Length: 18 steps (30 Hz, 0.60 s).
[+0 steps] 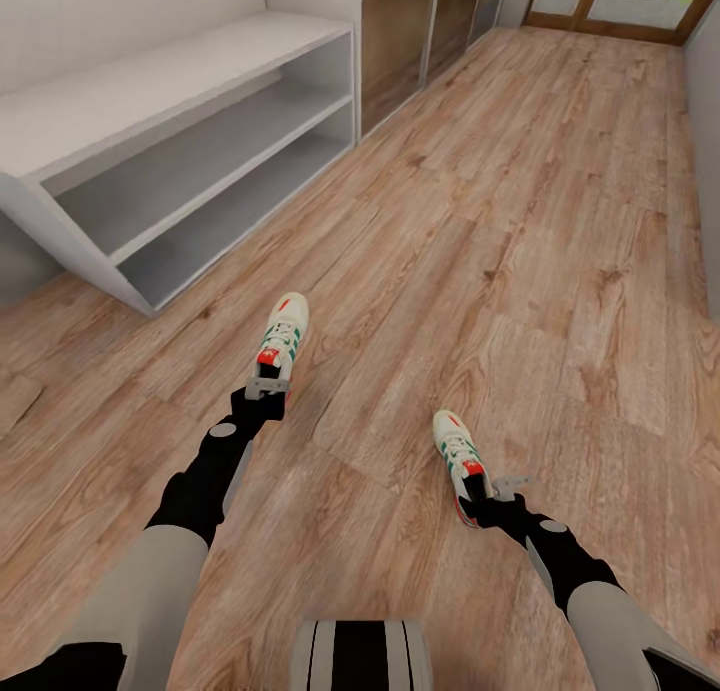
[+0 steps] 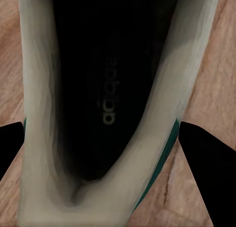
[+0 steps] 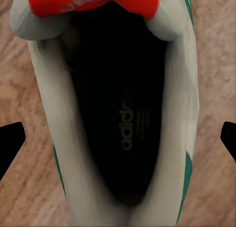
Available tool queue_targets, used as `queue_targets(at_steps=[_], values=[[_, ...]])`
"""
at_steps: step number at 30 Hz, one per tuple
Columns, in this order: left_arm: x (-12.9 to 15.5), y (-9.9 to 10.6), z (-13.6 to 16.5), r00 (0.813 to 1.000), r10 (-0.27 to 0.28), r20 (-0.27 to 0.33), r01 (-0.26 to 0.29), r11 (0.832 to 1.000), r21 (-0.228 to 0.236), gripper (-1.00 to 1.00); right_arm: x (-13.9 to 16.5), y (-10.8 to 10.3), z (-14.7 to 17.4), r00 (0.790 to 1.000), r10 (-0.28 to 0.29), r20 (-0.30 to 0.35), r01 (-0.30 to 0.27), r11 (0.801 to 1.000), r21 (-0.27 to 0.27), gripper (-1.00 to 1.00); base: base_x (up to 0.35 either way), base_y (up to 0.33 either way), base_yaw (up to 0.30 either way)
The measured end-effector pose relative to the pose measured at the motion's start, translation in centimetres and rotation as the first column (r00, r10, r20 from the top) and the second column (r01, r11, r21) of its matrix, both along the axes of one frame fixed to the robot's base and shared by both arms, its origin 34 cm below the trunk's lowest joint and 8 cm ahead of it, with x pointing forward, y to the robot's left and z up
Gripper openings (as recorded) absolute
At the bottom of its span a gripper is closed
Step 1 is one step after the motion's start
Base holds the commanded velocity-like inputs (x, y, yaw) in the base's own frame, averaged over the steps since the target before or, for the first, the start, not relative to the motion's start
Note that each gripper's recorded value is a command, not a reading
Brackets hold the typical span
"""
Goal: Pick up the two gym shoes and the two sandals from the corridor floor and place them onto the hallstand (shoe rack) in the corridor, making sure they are on the rack and not on the floor. Arrange them so the two gym shoes are next to each other and the two sandals are next to each other.
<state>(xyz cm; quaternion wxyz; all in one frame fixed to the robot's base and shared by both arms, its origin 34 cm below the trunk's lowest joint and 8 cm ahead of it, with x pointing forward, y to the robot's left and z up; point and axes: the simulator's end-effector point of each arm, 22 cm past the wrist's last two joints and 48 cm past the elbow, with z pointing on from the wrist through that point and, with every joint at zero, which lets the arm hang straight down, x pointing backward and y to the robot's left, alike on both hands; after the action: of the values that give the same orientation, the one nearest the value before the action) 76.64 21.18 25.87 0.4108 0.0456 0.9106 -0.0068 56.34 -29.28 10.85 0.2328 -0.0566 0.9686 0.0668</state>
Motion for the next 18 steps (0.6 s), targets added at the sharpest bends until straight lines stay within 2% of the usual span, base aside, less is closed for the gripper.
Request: queue_targets(at_steps=[18], values=[[-0.5,-0.1,-1.4,1.0,0.0,-0.02,0.0,1.0,-0.002,-1.0,-0.8,0.0,-1.0,1.0,-0.001,-0.02,0.001,1.0,0.0,1.0,0.0,0.0,0.006]])
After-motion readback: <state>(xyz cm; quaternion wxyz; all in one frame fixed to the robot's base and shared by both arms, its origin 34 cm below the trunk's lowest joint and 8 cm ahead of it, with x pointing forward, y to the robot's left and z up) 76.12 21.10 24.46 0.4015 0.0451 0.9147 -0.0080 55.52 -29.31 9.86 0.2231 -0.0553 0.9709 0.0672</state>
